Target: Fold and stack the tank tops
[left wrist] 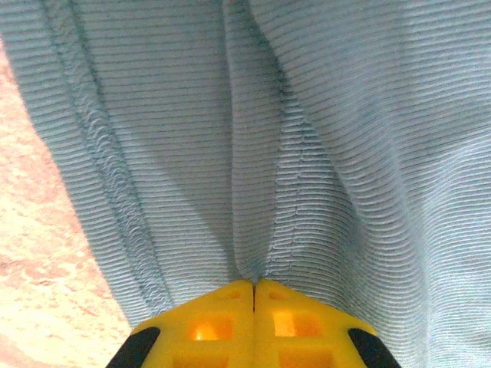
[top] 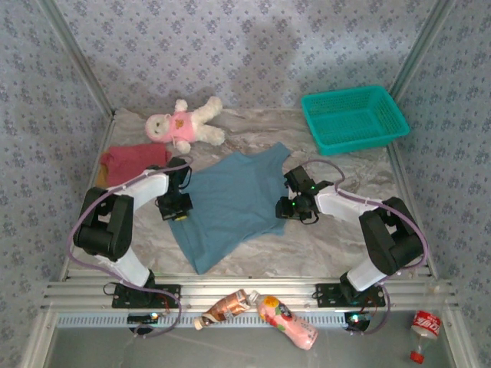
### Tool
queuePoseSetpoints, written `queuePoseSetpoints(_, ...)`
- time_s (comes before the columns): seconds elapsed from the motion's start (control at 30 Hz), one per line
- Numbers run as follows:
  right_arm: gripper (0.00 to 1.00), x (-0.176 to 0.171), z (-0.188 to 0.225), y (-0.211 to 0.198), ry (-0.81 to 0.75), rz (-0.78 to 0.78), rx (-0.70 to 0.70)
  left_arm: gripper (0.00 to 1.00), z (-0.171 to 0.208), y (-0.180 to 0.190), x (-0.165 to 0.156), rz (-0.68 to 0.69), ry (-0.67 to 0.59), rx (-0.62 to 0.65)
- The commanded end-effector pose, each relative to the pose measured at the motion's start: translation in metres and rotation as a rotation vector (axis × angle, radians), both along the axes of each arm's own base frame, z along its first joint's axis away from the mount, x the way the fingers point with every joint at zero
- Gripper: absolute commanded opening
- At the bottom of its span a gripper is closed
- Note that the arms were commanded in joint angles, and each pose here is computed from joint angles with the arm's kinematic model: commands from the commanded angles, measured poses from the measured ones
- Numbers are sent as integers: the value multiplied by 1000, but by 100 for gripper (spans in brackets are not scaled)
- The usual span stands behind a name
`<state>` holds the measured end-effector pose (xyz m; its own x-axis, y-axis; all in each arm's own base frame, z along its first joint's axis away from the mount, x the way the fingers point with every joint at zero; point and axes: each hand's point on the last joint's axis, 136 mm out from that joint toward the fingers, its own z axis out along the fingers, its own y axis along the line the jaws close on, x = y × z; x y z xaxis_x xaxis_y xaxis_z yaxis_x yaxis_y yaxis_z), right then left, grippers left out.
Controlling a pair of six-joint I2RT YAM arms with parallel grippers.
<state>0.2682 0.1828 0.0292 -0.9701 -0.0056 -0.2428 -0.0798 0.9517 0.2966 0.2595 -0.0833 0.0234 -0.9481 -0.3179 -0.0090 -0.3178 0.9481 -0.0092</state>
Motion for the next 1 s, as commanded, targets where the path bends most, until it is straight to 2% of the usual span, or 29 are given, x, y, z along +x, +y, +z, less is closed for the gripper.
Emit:
queuePoseSetpoints(0.0, 42, -7, -10, -6, 41, -23, -7, 0, 13, 15, -14, -8, 40, 51)
queuePoseSetpoints(0.23, 42, -4, -17, -10, 44, -37, -12, 0, 22, 38, -42, 15, 94, 98)
queuePoseSetpoints(0.5, 42, -7, -14, -11, 43, -38, -2, 0, 5, 48, -44, 12, 141, 118)
queuePoseSetpoints(0.6, 42, -2, -2, -8, 27, -34, 15, 5, 0, 49, -40, 1, 154, 131)
queuePoseSetpoints(0.63, 42, 0, 4, -7, 24, -33, 23, 7, 1, 50, -41, 1, 159, 142)
queuePoseSetpoints(0.73, 43, 13, 23, -6, -22, -35, 35, 24, 5, 55, -41, 0, 160, 171)
queuePoseSetpoints(0.87, 43, 37, 43, -9, -81, -33, 41, 38, 21, 52, -40, -1, 146, 171)
queuePoseSetpoints(0.97, 43, 53, 43, -12, -101, -42, 42, 44, 36, 38, -39, 7, 112, 147)
